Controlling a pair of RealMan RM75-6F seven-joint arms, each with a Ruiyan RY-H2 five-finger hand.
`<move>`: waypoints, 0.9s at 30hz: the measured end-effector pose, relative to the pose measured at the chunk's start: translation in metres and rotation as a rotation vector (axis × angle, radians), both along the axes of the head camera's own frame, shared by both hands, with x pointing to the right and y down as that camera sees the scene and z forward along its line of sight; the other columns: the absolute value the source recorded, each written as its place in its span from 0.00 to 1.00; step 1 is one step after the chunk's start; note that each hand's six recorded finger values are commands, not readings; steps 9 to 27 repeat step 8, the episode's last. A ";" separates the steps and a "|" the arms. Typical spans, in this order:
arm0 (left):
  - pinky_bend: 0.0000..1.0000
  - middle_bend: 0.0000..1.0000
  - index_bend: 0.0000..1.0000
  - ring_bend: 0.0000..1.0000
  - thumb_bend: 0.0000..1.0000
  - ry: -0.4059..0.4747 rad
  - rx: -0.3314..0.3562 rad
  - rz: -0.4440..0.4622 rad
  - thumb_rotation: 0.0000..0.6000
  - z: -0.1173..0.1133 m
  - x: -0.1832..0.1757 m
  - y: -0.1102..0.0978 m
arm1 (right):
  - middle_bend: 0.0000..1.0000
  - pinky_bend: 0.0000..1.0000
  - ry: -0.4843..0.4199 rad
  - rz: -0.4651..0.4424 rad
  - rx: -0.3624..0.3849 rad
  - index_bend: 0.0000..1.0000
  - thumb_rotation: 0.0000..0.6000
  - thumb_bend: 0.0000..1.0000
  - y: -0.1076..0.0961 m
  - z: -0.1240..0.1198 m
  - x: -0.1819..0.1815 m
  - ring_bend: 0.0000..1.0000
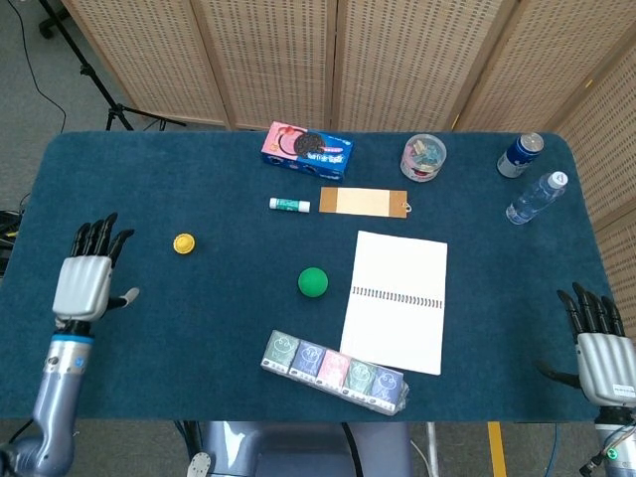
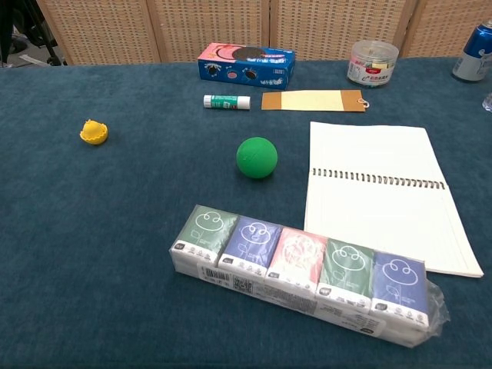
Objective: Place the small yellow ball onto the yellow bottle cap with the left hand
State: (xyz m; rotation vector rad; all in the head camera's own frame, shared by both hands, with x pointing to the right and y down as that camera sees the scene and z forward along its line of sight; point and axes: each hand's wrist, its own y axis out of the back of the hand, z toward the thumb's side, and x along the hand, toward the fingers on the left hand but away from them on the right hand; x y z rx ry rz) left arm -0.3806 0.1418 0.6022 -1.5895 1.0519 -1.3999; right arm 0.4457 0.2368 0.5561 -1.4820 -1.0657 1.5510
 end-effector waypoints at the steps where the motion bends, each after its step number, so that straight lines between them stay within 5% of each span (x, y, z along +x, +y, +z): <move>1: 0.00 0.00 0.15 0.00 0.12 0.010 -0.013 -0.003 1.00 -0.003 -0.006 0.014 | 0.00 0.00 0.000 0.000 0.000 0.03 1.00 0.00 0.000 0.000 0.000 0.00; 8: 0.00 0.00 0.14 0.00 0.12 0.014 -0.064 -0.032 1.00 -0.008 -0.029 0.059 | 0.00 0.00 0.001 0.000 0.001 0.03 1.00 0.00 0.001 0.000 0.001 0.00; 27: 0.00 0.00 0.14 0.00 0.12 0.014 -0.064 -0.032 1.00 -0.008 -0.029 0.059 | 0.00 0.00 0.001 0.000 0.001 0.03 1.00 0.00 0.001 0.000 0.001 0.00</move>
